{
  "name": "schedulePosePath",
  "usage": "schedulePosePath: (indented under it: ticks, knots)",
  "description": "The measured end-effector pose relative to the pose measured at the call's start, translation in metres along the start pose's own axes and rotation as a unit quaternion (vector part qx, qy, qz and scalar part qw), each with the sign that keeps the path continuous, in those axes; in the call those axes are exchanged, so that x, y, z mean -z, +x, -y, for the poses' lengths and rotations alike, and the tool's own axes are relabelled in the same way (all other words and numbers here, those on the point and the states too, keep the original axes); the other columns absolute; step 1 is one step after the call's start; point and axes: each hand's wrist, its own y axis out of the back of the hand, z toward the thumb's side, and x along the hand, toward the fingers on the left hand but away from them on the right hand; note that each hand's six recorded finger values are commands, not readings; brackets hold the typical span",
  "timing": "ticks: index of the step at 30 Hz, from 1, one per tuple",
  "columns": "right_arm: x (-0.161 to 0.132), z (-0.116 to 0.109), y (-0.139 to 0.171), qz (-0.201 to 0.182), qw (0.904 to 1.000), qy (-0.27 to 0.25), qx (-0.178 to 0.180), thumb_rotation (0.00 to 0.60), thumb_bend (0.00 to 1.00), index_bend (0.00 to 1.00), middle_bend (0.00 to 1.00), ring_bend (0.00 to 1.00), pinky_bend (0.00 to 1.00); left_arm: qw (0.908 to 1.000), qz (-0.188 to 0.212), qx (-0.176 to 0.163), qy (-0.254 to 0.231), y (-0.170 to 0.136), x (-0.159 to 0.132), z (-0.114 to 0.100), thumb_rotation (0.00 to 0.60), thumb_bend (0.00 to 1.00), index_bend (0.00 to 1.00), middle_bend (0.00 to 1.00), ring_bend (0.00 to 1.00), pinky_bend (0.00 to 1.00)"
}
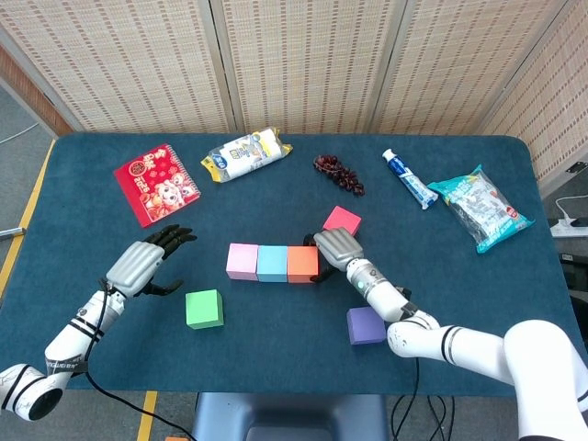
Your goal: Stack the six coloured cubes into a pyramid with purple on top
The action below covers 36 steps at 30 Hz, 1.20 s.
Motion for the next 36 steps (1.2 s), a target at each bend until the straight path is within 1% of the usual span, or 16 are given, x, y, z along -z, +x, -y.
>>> schedulePosePath:
  ticks: [21,25,28,29,31,33,35,36]
  knots:
    - [-0.007,0.002,-0.005,-0.001,1.0000,-0.005,0.001,0.600,0.26,0.44,0.50,0.42,0.61,1.0000,-0.001,-0.001,-0.004,0.000,0.003,0.000,0.600,0.32,0.14,0.07,0.02,0.17]
    - [-0.009,0.002,-0.006,-0.003,1.0000,-0.003,0.001,0.600,0.26,0.43,0.50,0.42,0.60,1.0000,-0.001,0.000,-0.004,0.000,0.004,0.001,0.600,0.32,0.14,0.07,0.02,0.17]
    - [-0.011,0.003,-0.007,-0.003,1.0000,-0.003,0.000,0.600,0.26,0.38,0.50,0.39,0.58,1.0000,-0.002,0.000,-0.005,0.000,0.004,0.001,0.600,0.32,0.14,0.07,0.02,0.17]
    - [-0.011,0.003,-0.007,-0.003,1.0000,-0.001,-0.001,0.600,0.26,0.35,0.49,0.37,0.56,1.0000,-0.002,-0.001,-0.005,0.000,0.004,0.001,0.600,0.32,0.14,0.07,0.02,0.17]
    - [-0.011,0.004,-0.007,-0.003,1.0000,0.001,-0.003,0.600,0.26,0.28,0.46,0.33,0.53,1.0000,-0.002,-0.001,-0.006,-0.001,0.004,0.001,0.600,0.32,0.14,0.07,0.02,0.17]
    - [-0.011,0.004,-0.006,-0.003,1.0000,0.001,-0.005,0.600,0.26,0.19,0.39,0.27,0.48,1.0000,-0.002,-0.001,-0.006,-0.001,0.005,0.001,0.600,0.32,0.14,0.07,0.02,0.17]
    - [-0.011,0.004,-0.005,-0.004,1.0000,0.003,-0.006,0.600,0.26,0.13,0.35,0.24,0.45,1.0000,-0.001,-0.002,-0.007,-0.001,0.005,0.001,0.600,0.32,0.14,0.07,0.02,0.17]
    - [-0.011,0.004,-0.005,-0.004,1.0000,0.003,-0.006,0.600,0.26,0.12,0.35,0.24,0.44,1.0000,-0.001,-0.001,-0.007,-0.001,0.005,0.001,0.600,0.32,0.14,0.07,0.02,0.17]
